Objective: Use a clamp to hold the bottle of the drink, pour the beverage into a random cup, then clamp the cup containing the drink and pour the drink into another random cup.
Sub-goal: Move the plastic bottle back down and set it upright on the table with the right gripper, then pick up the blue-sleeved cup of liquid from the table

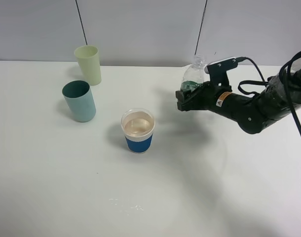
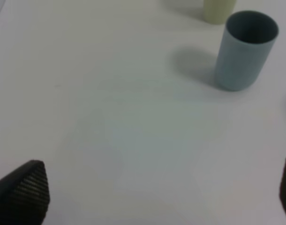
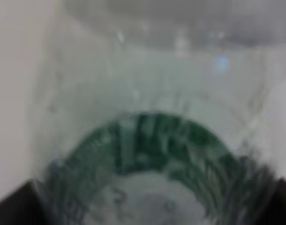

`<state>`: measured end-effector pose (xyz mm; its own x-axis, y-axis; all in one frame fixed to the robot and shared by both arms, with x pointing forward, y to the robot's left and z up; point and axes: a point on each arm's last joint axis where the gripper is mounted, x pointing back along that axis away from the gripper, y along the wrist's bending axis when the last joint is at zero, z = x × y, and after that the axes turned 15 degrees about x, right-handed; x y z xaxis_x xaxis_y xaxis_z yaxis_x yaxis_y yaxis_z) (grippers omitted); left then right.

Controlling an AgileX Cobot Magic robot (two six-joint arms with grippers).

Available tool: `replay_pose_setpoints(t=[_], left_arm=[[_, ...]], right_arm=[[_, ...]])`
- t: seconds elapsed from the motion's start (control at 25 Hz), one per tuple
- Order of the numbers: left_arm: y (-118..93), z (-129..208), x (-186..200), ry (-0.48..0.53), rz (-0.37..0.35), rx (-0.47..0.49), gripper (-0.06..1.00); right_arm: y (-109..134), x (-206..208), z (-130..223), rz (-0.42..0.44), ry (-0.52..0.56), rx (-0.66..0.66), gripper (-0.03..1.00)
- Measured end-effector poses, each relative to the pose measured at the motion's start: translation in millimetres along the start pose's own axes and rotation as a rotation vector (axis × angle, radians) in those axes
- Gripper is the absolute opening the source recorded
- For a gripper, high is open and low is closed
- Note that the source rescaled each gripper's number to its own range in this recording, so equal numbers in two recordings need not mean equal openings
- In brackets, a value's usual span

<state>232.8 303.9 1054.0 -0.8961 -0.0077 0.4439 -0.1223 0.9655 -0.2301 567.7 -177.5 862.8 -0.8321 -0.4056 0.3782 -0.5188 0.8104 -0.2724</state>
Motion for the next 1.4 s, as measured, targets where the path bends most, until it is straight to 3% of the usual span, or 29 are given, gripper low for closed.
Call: replay_pose_setpoints(t=[0.04,0.12,0.24,0.64,1.08,1.4], left_arm=[[0.0,0.0,0.0,0.000,0.000,0.000,1.00],[0.0,0.0,0.0,0.000,0.000,0.000,1.00],[0.0,0.0,0.0,0.000,0.000,0.000,1.00],[0.0,0.0,0.0,0.000,0.000,0.000,1.00],[0.0,0.0,0.0,0.000,0.000,0.000,1.00],[0.0,0.0,0.0,0.000,0.000,0.000,1.00]], right_arm=[[0.7,-0.2,2.5,-0.003,0.012,-0.001,0.69],[1.0,-0.4,3.2,-0.003,0.012,0.001,0.88],[0.9,-0.4,2.8,-0.002,0.008,0.001,0.98],[-12.4,24.3,-34.1,0.000,0.092,0.024,1.00],[-36.2,109.2,-113.8,0.061,0.105,0.011,1.00],[-49.5,194.5,-164.9,0.173,-0.073,0.086,1.00]])
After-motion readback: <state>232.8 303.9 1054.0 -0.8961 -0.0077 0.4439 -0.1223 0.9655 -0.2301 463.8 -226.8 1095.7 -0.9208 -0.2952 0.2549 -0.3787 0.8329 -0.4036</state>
